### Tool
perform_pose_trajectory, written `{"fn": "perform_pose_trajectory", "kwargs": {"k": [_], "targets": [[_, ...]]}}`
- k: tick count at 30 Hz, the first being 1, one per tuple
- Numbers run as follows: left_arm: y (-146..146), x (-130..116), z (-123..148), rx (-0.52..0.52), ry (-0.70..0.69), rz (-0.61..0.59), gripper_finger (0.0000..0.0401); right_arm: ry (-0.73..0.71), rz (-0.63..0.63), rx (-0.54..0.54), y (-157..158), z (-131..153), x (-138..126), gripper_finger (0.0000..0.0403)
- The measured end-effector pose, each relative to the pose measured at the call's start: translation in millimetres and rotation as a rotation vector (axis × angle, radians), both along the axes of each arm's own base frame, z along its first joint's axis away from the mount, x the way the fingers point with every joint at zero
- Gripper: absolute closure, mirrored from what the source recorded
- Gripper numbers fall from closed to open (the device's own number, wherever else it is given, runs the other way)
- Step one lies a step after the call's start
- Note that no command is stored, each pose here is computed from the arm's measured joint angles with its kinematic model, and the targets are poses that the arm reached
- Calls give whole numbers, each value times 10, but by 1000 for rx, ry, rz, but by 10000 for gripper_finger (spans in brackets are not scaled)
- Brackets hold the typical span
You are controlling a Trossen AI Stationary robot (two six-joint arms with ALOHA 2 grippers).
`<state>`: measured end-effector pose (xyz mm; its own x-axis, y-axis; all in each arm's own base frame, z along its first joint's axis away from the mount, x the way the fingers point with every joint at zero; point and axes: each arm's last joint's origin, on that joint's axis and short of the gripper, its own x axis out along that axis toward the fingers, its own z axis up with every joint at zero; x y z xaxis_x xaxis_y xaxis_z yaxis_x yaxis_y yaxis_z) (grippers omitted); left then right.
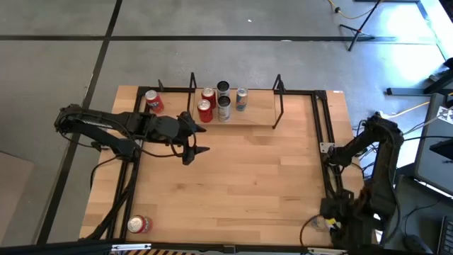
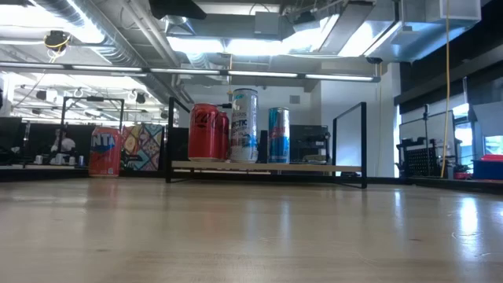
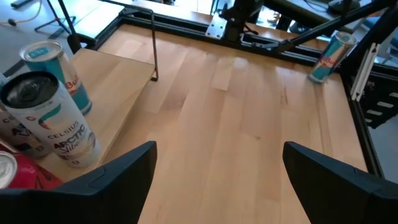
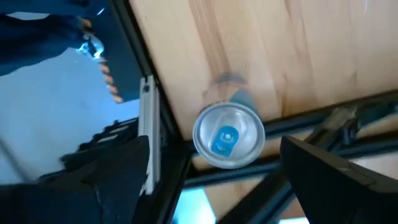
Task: Place canned beverage on shelf
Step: Put the blue soda can on the shelf and align it with the other blue soda can
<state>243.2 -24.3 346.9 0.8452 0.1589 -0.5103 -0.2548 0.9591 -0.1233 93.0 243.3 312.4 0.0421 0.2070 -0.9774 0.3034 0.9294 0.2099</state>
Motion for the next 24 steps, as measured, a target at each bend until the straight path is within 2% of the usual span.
{"fn": "perform_pose_trajectory", "kwargs": {"k": [5, 13, 21, 24], "targets": [[-3, -2, 2, -3, -1, -8, 56, 6, 42, -54, 144, -134, -73, 56], [1, -2, 3, 4, -2, 5, 56, 40, 35, -160, 195, -287, -42, 56], [1, -2, 3, 8, -1, 2, 56, 89, 16, -219, 235, -511, -39, 56], [1, -2, 3, 8, -1, 2, 56, 124, 28, -194, 233, -610, -18, 73]]}}
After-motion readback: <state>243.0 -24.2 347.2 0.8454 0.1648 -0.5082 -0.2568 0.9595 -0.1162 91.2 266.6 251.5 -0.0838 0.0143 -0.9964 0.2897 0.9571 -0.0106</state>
